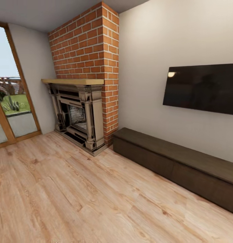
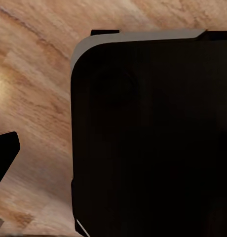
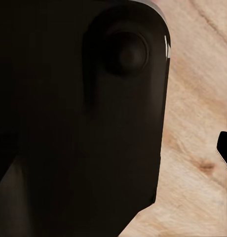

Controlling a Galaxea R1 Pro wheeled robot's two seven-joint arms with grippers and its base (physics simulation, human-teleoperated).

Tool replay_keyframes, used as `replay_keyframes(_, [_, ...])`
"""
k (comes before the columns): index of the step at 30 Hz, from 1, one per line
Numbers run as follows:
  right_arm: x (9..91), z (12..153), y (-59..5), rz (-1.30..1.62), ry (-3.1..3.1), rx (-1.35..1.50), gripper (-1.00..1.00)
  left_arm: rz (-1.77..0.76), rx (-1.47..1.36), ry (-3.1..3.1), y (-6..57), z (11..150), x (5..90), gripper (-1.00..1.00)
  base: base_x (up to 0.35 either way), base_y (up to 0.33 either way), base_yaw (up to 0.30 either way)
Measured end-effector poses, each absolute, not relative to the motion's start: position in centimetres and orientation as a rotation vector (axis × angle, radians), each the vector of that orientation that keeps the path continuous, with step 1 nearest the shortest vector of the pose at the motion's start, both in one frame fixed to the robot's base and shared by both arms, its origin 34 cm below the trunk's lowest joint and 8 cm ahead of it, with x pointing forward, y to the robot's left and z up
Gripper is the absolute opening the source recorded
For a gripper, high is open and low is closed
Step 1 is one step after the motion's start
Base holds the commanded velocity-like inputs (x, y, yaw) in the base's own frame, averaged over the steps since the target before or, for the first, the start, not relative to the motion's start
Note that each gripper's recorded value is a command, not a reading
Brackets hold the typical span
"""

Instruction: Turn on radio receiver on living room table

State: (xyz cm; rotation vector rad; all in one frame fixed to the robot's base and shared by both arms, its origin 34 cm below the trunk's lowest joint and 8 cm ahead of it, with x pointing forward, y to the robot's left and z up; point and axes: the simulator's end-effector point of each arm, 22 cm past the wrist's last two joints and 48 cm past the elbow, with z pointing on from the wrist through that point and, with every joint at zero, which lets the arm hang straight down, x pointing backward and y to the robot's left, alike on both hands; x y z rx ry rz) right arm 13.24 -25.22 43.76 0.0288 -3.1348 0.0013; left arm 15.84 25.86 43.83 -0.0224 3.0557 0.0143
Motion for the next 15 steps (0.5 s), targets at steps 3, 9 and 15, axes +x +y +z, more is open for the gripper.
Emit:
replay_keyframes(3, [13.24, 43.76, -25.22, 0.001, -3.135, 0.029, 1.00, 0.014, -0.022, 3.056, 25.86, 43.83, 15.83, 1.00, 0.000, 0.000, 0.271])
replay_keyframes(9, [13.24, 43.76, -25.22, 0.001, -3.135, 0.029, 1.00, 0.012, -0.022, 3.056, 25.82, 43.83, 15.83, 1.00, 0.000, 0.000, 0.271])
replay_keyframes(15, [13.24, 43.76, -25.22, 0.001, -3.135, 0.029, 1.00, 0.014, -0.022, 3.056, 25.86, 43.83, 15.83, 1.00, 0.000, 0.000, 0.271])
